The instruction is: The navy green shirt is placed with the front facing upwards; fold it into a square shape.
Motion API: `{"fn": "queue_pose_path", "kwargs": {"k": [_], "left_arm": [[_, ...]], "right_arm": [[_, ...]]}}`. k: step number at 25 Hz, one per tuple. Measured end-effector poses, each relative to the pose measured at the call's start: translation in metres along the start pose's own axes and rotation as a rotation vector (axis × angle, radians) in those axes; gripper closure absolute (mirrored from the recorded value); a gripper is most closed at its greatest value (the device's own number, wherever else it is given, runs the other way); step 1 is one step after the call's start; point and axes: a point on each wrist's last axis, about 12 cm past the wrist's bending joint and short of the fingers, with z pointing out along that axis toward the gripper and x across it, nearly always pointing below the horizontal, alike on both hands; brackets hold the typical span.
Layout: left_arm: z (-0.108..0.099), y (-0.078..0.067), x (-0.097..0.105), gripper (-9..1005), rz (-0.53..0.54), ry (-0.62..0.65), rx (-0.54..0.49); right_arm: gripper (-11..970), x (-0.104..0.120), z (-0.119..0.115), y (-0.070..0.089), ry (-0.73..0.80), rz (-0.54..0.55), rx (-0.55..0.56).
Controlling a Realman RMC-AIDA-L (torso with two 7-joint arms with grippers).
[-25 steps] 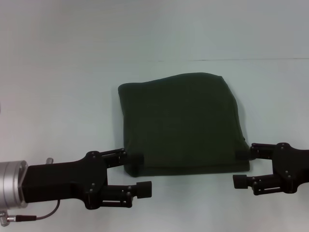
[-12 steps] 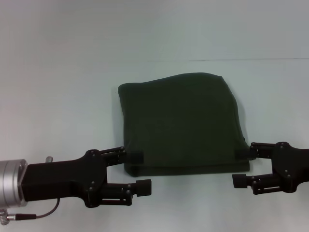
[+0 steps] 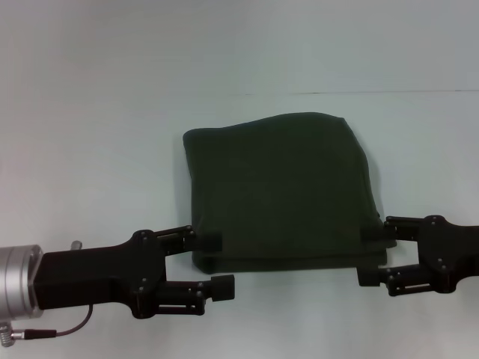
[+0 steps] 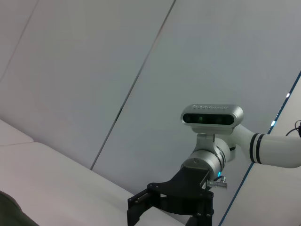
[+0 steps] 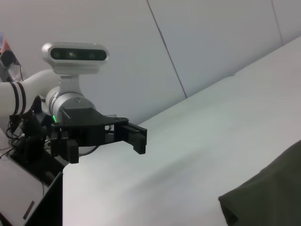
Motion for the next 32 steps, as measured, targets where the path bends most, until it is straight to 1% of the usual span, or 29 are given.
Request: {"fn": "queue_pose_path", "kwargs": {"k": [4,32], "left_arm": [[0.0,0.0002,-0.0001,116,-0.002,-0.001,-0.002],[0.0004,0.0014,-0.0021,113,-0.001,0.0,-0.003]], "right_arm": [[35,0.0001,0.0013,-0.0025,-0.001,0.005,0.022],[35,0.0019,0.0057,-0.0018,0.002,0.02,0.001]]}}
